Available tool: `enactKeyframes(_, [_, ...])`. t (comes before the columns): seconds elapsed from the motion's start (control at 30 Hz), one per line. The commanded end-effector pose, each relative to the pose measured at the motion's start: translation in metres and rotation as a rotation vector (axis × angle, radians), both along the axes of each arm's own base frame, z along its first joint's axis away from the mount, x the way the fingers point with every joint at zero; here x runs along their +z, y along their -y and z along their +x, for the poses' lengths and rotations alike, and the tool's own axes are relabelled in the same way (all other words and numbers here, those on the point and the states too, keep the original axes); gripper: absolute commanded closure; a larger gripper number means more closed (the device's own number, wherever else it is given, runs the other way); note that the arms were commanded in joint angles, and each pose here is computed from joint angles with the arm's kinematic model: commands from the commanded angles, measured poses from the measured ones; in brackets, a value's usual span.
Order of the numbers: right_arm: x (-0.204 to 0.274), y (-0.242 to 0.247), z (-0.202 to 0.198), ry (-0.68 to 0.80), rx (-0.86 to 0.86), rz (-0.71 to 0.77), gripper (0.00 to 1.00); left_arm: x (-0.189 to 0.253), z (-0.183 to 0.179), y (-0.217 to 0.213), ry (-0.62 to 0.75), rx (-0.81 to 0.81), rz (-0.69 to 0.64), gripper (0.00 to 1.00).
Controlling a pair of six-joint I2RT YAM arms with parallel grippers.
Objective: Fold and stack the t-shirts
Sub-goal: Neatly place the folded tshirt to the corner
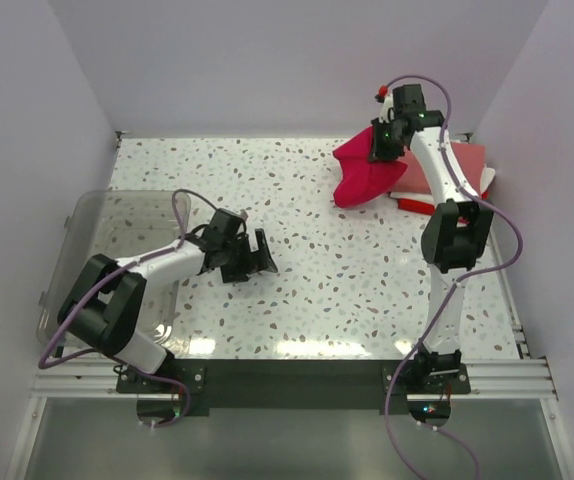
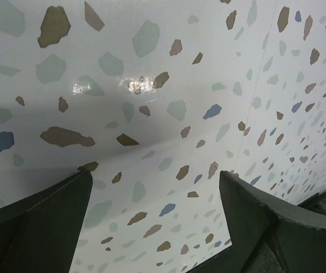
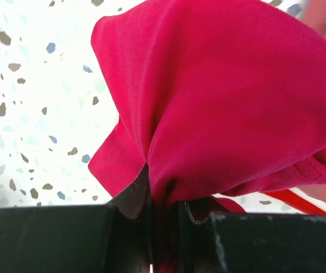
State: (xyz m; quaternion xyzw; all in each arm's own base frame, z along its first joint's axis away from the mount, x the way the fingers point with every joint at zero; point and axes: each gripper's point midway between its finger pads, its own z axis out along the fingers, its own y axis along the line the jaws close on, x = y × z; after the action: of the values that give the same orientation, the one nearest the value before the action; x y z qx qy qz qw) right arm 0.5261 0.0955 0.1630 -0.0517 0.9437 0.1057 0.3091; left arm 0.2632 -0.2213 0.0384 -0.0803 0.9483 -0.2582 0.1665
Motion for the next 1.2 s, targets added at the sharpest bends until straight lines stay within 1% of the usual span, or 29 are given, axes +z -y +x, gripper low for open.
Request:
enactKeyframes(0.0, [0.035,0.012,0.008,0.067,-0.021,-0.027,1.0,0.003,-0.003,-0.01,0.015,0.014,0.02,0.01])
enactKeyframes(0.17, [0.049,0.032,0.014,0.102,-0.086,-0.028,1.0,0.008,-0.004,-0.014,0.027,0.024,0.023,0.01])
enactKeyframes(0.37, [0.073,0.07,0.018,0.148,-0.168,-0.011,1.0,0.008,-0.006,-0.018,0.022,0.026,0.034,0.0])
enactKeyframes(0.43, [0.081,0.07,0.021,0.17,-0.171,-0.001,1.0,0.007,-0.007,-0.018,0.019,0.025,0.032,0.0])
enactKeyframes(0.47, [0.079,0.09,0.024,0.167,-0.208,0.003,1.0,0.007,-0.008,-0.018,0.017,0.025,0.031,0.0])
enactKeyframes(0.67, [0.093,0.111,0.036,0.215,-0.25,0.065,1.0,0.008,-0.011,-0.021,0.014,0.029,0.04,0.0])
enactKeyframes(0.77, [0.089,0.119,0.04,0.213,-0.263,0.069,1.0,0.01,-0.014,-0.024,0.015,0.032,0.047,0.0])
enactKeyframes(0.9, [0.072,0.124,0.041,0.173,-0.269,0.077,1.0,0.011,-0.017,-0.027,0.015,0.042,0.053,0.0])
enactKeyframes(1.03, [0.059,0.132,0.043,0.155,-0.287,0.052,1.0,0.012,-0.02,-0.03,0.014,0.047,0.062,0.0])
enactKeyframes(1.17, [0.058,0.139,0.044,0.156,-0.31,0.049,1.0,0.013,-0.023,-0.033,0.012,0.047,0.07,0.0])
